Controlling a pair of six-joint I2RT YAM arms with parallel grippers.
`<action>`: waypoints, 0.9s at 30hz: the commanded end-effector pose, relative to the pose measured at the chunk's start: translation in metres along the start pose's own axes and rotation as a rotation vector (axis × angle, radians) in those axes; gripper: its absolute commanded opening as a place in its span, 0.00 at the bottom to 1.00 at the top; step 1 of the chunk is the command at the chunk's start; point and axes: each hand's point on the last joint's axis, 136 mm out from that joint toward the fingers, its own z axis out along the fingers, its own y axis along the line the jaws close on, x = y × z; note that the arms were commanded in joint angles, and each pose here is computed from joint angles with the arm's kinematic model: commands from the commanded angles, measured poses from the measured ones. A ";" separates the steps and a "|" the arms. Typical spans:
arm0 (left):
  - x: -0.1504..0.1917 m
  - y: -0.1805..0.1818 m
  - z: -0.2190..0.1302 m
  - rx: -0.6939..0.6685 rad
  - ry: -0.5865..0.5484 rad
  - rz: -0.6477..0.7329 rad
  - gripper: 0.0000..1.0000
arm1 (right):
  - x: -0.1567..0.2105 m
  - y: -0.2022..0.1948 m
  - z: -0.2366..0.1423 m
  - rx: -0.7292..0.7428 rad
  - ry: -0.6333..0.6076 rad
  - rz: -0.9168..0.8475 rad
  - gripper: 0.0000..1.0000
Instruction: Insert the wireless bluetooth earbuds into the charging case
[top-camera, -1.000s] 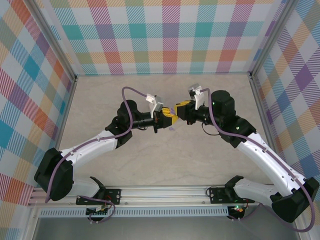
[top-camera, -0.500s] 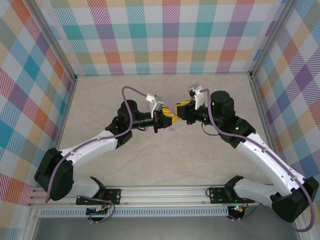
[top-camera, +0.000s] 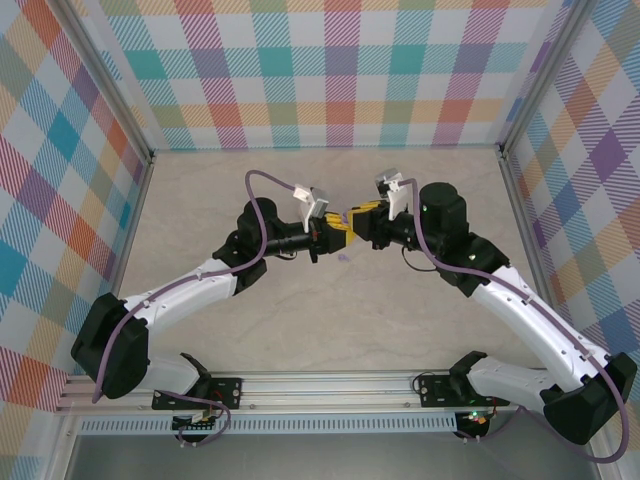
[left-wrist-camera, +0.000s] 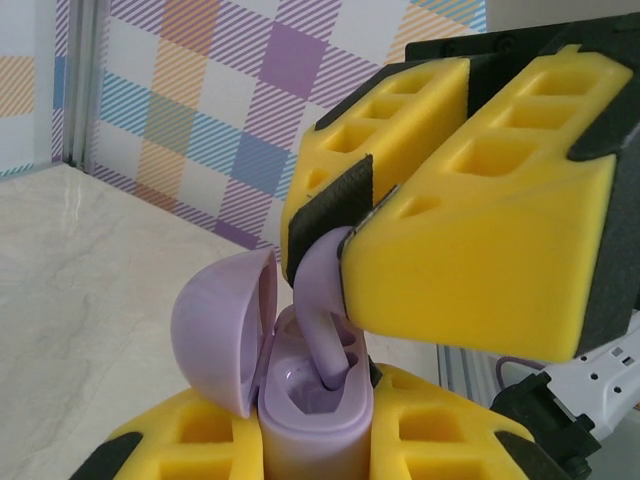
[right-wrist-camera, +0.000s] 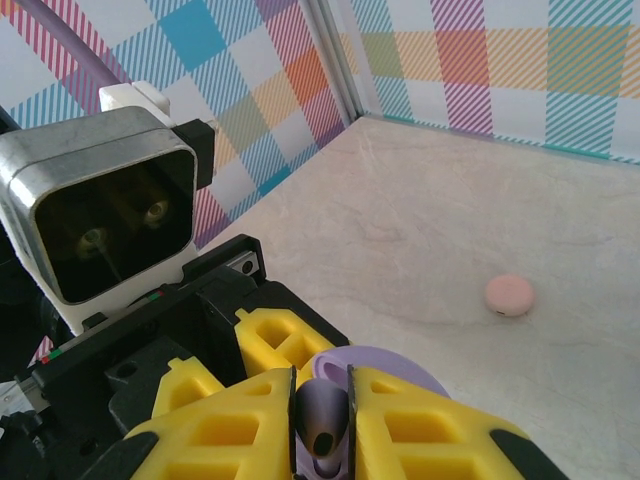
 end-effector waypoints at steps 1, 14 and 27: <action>-0.023 -0.007 0.003 0.002 -0.056 0.032 0.07 | 0.010 0.002 0.003 -0.010 0.028 -0.016 0.21; -0.018 -0.001 0.001 -0.038 -0.028 0.083 0.05 | 0.022 0.005 -0.001 -0.027 0.086 -0.006 0.23; -0.017 -0.006 0.003 -0.008 -0.003 0.138 0.05 | 0.023 0.006 -0.004 -0.017 0.114 0.009 0.47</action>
